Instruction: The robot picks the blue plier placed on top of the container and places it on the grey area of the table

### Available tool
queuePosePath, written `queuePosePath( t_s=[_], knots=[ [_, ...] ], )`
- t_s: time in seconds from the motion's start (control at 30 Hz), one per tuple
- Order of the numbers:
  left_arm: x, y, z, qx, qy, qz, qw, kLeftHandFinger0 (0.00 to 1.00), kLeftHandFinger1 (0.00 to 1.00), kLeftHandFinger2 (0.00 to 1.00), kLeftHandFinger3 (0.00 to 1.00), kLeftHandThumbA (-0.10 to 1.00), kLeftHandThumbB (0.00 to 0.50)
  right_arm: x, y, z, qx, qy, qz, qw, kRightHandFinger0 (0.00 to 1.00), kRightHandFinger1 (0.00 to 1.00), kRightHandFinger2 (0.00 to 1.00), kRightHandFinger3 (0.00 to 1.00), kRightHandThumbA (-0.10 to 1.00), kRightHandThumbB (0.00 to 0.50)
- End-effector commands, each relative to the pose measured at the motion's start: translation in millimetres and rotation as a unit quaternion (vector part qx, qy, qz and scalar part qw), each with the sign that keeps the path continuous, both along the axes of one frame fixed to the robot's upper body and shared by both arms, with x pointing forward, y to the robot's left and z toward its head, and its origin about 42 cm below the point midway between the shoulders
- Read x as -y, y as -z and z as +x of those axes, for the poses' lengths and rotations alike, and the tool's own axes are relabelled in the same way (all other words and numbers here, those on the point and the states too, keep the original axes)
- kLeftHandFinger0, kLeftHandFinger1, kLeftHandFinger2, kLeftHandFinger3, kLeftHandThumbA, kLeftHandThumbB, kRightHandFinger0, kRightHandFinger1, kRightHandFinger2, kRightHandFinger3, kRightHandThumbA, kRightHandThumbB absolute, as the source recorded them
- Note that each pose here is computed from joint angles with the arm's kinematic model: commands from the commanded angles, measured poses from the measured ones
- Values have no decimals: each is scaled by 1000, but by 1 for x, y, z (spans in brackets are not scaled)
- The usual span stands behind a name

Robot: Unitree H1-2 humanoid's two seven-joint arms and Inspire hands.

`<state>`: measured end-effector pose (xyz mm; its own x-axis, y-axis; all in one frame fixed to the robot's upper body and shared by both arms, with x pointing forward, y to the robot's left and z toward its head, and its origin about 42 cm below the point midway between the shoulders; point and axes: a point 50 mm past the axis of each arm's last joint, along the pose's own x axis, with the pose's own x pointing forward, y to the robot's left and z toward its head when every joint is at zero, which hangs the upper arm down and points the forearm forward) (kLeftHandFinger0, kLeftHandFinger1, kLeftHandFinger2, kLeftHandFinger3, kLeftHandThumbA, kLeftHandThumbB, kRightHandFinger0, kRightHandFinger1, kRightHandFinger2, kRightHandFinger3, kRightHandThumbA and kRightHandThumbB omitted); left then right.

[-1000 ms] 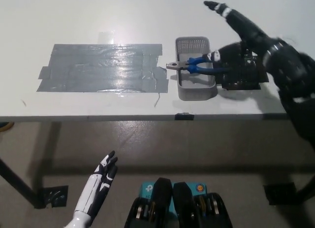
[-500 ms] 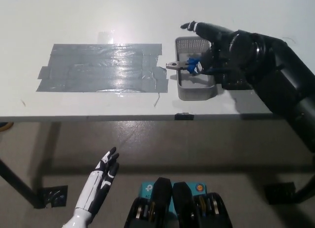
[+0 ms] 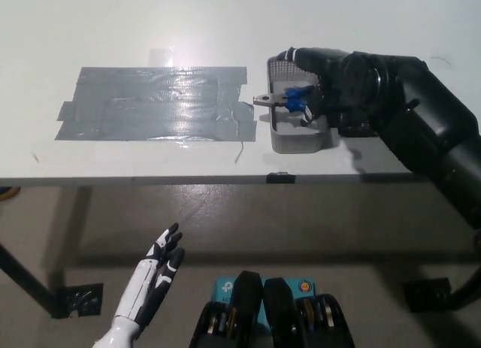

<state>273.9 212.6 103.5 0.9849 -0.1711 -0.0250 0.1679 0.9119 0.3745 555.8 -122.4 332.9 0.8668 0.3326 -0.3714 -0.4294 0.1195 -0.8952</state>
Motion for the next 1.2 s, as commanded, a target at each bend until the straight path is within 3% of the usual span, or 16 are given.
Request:
queuePosePath(
  t_s=[0.0,1.17],
  knots=[
    [2,-14,5,26,15,6,1000,1000,1000,1000,1000,1000,317,1,-34,4,35,-12,-27,999,1000,1000,1000,1000,981,411],
    [1,-19,8,26,16,5,1000,1000,1000,1000,1000,1000,337,4,-10,11,23,-6,-68,997,1000,1000,1000,1000,990,393]
  ],
)
